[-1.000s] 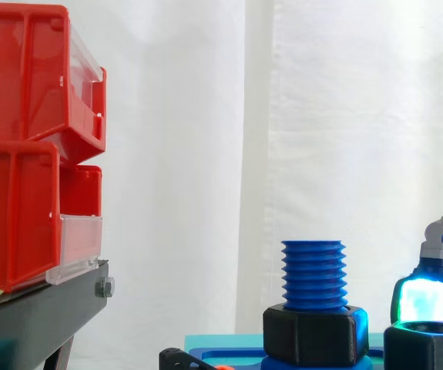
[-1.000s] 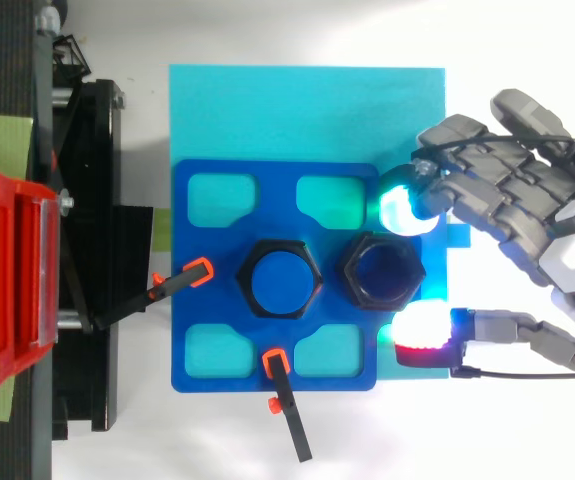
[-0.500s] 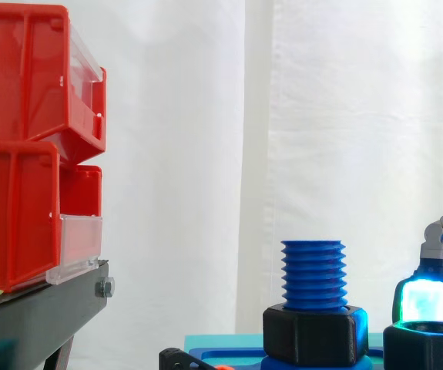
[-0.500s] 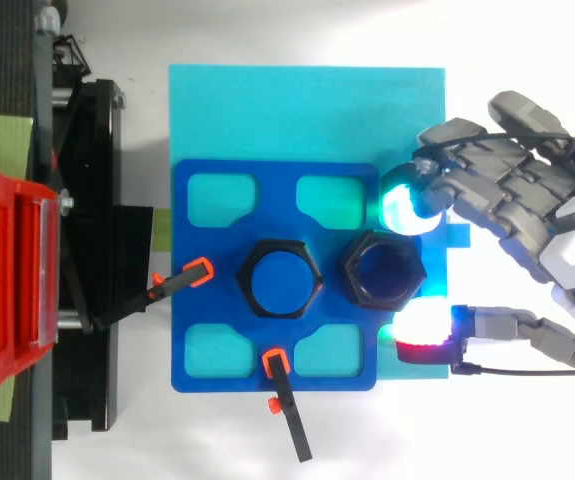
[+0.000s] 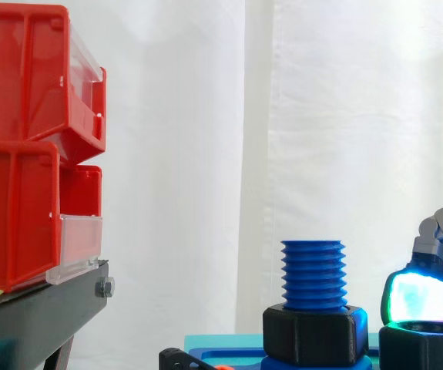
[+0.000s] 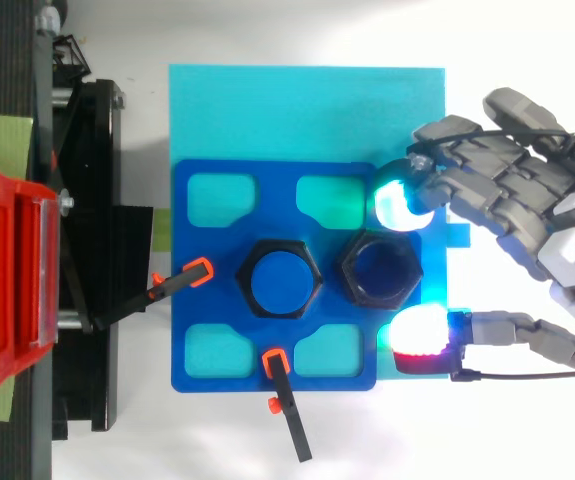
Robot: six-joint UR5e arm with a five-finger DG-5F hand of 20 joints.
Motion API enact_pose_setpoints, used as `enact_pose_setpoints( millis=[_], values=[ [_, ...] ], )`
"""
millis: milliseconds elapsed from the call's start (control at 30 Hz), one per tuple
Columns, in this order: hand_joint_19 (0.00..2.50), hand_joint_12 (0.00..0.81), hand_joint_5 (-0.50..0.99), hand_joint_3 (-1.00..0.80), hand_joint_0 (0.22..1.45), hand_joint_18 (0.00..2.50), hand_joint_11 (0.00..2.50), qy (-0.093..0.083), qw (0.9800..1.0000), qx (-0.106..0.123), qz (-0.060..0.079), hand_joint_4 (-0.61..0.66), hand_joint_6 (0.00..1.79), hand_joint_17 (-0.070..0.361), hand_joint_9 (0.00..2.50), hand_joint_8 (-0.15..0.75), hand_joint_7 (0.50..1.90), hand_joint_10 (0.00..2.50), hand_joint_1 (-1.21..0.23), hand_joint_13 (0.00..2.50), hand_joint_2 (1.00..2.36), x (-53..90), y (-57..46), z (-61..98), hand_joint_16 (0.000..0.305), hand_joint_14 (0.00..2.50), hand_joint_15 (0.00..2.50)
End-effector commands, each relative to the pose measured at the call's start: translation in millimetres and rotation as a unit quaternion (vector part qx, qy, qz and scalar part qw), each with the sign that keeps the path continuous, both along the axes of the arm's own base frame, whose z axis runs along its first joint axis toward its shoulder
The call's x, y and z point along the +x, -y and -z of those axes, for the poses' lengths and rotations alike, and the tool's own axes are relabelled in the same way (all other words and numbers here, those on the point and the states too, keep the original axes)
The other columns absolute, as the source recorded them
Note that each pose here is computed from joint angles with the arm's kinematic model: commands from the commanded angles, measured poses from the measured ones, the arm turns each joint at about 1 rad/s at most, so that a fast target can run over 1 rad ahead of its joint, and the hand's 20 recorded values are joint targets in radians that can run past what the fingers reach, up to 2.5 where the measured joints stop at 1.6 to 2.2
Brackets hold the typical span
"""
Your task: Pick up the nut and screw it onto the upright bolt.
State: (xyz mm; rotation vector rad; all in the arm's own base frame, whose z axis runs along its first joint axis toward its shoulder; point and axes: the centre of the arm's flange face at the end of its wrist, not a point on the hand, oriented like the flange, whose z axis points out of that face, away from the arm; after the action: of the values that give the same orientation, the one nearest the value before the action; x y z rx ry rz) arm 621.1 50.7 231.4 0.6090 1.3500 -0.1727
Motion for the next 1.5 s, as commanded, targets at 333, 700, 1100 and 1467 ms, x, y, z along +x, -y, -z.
enact_pose_setpoints(
  millis=[333,700,1100,1467],
  values=[
    [0.15,0.459,-0.21,-0.50,0.30,0.45,0.06,0.001,1.0000,0.000,0.002,0.27,0.50,0.159,0.38,0.336,0.92,0.00,-0.69,0.33,1.00,0.5,2.2,-0.2,0.071,0.00,0.00],
    [0.15,0.462,-0.22,-0.50,0.30,0.44,0.05,0.008,0.9999,-0.005,0.005,0.27,0.50,0.160,0.37,0.339,0.91,0.00,-0.65,0.31,1.00,2.9,1.4,-2.8,0.071,0.00,0.00],
    [0.15,0.460,-0.22,-0.50,0.31,0.44,0.05,0.015,0.9997,-0.019,0.005,0.26,0.50,0.159,0.36,0.335,0.91,0.00,-0.61,0.31,1.00,6.3,-4.3,-6.5,0.071,0.00,0.00],
    [0.16,0.458,-0.22,-0.50,0.31,0.42,0.06,0.003,0.9999,-0.014,0.005,0.26,0.50,0.159,0.36,0.333,0.91,0.00,-0.57,0.31,1.00,19.9,-9.4,14.0,0.071,0.00,0.00]
  ],
)
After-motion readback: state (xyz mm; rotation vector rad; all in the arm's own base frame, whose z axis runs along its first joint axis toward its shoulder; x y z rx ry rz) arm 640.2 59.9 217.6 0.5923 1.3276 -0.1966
